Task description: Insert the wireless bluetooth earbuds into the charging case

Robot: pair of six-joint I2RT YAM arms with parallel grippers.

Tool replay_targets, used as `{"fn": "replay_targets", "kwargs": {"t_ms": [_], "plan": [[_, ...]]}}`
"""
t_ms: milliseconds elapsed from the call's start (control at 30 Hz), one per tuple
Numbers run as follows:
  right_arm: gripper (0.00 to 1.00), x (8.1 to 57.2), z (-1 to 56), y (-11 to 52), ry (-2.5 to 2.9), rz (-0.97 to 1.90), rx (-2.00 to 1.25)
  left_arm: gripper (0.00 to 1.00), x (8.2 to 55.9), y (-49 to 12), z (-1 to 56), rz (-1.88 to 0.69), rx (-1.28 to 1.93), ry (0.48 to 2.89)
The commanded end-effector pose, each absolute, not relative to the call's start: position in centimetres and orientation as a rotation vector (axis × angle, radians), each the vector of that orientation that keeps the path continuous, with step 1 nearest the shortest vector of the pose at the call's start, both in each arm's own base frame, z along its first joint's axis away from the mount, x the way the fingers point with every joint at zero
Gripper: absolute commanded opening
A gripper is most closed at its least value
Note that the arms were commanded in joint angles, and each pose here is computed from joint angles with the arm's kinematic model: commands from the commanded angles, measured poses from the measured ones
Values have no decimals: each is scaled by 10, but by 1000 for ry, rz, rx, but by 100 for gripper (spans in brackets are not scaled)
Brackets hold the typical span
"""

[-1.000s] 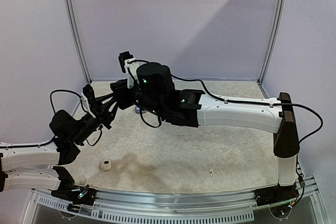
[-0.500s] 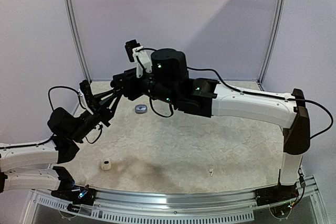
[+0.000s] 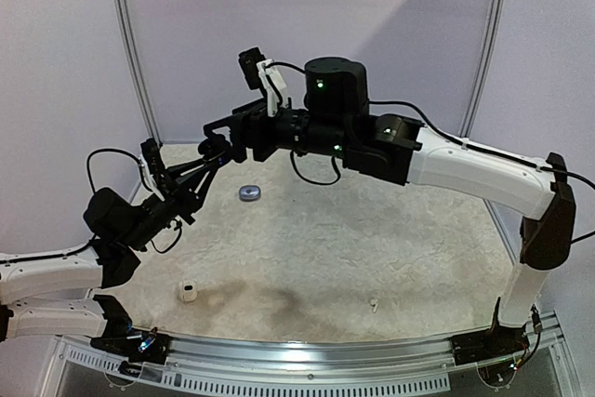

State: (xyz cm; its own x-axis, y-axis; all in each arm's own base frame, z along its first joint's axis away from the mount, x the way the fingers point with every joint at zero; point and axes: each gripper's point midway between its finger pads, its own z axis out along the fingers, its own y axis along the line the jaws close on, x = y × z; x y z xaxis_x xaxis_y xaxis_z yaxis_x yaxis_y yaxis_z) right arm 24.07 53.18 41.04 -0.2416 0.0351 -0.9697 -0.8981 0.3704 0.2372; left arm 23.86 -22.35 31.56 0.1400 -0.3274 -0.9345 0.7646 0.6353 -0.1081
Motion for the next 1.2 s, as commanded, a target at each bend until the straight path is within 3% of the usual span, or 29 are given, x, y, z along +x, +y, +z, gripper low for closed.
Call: {"fn": "replay_targets", "kwargs": {"t_ms": [0, 300, 667, 1033, 1167], "plan": [[84, 226, 392, 495, 1617, 1035, -958, 0, 230, -233, 334, -964, 476, 1160], [83, 210, 384, 442, 1566, 1096, -1018, 0, 206, -261, 370, -1288, 634, 1118], [74, 196, 411, 445, 1392, 1177, -1056, 0, 190, -290, 416, -1448, 876, 1004], [47, 201, 432, 446, 1325, 1230, -1017, 0, 194, -299, 421, -1423, 935, 965], [44, 200, 430, 451, 1323, 1265, -1033, 0, 193, -300, 421, -1417, 938, 963]]}}
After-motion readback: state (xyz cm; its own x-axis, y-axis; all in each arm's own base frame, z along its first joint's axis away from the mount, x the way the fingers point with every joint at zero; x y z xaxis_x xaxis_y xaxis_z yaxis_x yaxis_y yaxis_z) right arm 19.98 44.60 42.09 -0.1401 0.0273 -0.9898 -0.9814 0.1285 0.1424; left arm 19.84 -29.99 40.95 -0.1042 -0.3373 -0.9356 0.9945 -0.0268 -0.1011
